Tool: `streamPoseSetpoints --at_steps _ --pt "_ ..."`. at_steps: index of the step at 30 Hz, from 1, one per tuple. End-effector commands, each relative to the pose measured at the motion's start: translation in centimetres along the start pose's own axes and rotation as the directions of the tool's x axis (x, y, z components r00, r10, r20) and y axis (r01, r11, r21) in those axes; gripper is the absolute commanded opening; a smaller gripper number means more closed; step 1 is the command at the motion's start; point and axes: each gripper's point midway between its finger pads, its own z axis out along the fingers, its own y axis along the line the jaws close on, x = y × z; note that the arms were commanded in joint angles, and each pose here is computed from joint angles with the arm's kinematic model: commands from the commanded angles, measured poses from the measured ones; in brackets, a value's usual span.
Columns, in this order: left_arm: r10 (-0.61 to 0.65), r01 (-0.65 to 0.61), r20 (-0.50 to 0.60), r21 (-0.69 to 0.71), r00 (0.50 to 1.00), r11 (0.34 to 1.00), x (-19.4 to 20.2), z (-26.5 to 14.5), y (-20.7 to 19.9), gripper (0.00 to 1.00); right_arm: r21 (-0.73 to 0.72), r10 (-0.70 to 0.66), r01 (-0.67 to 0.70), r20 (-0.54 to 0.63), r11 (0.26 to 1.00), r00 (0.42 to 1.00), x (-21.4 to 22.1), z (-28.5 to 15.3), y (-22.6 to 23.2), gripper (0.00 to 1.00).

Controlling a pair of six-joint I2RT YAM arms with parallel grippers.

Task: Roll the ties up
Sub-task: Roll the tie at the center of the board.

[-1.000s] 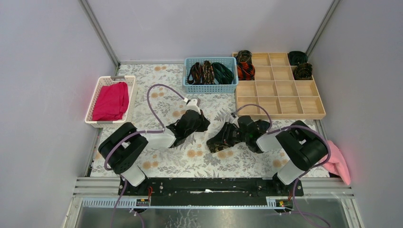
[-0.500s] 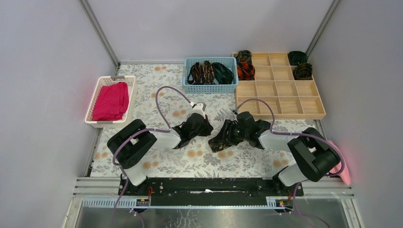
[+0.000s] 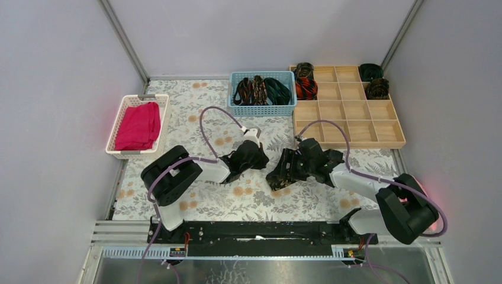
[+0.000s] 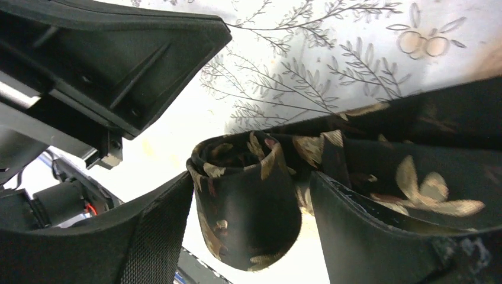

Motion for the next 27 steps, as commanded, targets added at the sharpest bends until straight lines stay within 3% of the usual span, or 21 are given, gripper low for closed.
streamPoseSetpoints --at_steps 1,15,19,22,25,27 --pt "0.026 -0.026 0.012 0.037 1.000 0.999 -0.1 1.0 -1.1 0.00 0.113 -0.058 0.053 0.039 0.992 0.998 -1.4 -1.6 -1.2 0.80" --pt "0.042 -0.042 -0.013 0.046 0.999 0.998 0.5 2.2 -1.7 0.00 0.307 -0.157 0.100 0.166 0.946 0.973 -4.2 -6.0 -3.2 0.81" --pt "0.053 -0.052 -0.013 0.042 0.999 0.998 0.3 2.5 -1.8 0.00 0.292 -0.176 0.112 0.202 0.950 0.964 -4.5 -7.9 -2.5 0.77" --pt "0.074 -0.073 -0.012 0.024 0.997 0.997 0.0 2.8 -1.7 0.00 0.290 -0.169 0.107 0.197 0.951 0.966 -3.4 -9.3 -2.8 0.59" --pt "0.089 -0.089 -0.007 0.010 0.996 0.996 -0.4 2.9 -1.6 0.00 0.277 -0.143 0.090 0.178 0.957 0.974 -1.8 -10.1 -3.4 0.26" --pt "0.096 -0.096 -0.008 0.011 0.995 0.995 -0.5 3.1 -1.7 0.00 0.264 -0.123 0.077 0.161 0.961 0.979 -0.5 -10.3 -3.9 0.18"
